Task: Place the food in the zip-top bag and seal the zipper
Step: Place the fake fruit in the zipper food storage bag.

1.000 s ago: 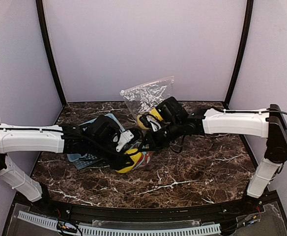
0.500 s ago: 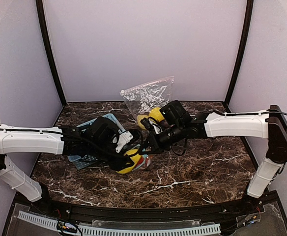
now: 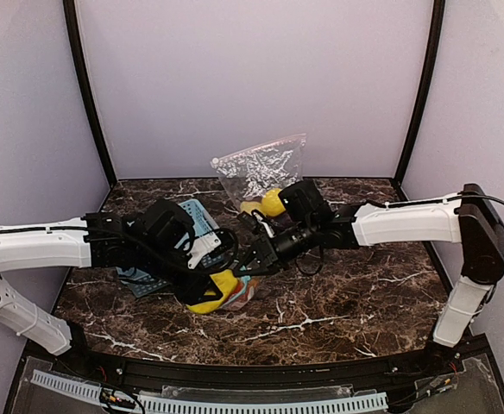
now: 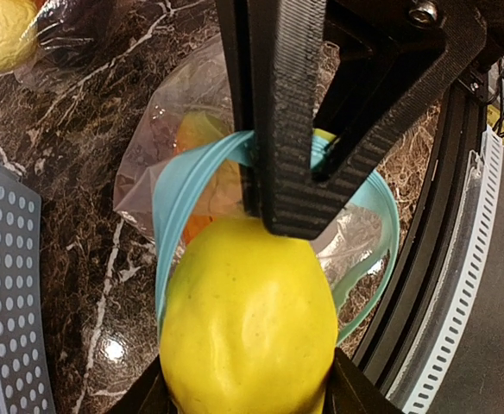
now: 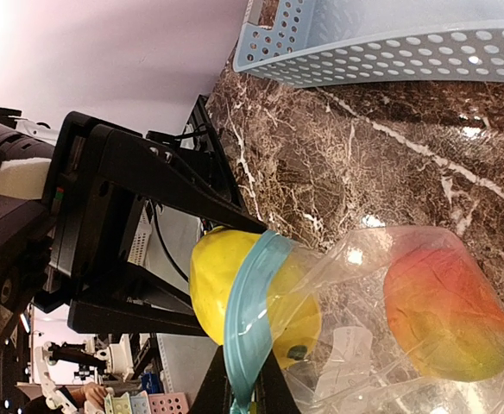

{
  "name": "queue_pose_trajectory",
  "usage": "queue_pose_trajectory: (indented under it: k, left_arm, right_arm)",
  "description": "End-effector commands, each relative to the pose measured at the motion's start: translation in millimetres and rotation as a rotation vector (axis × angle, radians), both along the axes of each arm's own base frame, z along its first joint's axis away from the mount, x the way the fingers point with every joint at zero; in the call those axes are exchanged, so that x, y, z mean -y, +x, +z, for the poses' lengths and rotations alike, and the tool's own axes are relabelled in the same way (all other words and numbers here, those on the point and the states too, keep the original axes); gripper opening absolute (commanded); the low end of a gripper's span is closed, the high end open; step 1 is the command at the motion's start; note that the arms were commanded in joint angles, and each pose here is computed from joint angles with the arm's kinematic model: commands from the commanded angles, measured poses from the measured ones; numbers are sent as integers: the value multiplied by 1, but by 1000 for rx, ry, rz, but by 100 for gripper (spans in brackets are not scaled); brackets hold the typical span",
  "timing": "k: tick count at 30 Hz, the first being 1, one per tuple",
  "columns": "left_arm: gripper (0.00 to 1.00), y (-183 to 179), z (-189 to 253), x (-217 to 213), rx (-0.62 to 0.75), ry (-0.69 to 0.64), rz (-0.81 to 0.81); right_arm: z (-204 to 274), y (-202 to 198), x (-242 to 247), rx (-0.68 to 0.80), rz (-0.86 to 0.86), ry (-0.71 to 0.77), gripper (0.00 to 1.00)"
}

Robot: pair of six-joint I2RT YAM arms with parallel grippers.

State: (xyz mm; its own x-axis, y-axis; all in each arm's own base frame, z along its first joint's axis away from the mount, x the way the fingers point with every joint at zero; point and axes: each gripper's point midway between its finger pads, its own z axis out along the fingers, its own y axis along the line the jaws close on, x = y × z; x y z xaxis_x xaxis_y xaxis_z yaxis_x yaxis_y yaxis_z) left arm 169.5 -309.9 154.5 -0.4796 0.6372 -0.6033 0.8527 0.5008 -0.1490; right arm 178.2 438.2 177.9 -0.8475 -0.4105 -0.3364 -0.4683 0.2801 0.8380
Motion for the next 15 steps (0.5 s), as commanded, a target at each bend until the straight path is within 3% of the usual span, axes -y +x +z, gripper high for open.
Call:
queue_pose_trajectory:
  k: [1,15]
  left_arm:
    - [49,-4,10,16,-8,-71,-42]
    - [49,27,-8,43,38,-155,-33]
  right_arm:
    - [-30,-4,-5,-53,9,-17,0]
    - [-43,-5,-3,-57,5,-23,0]
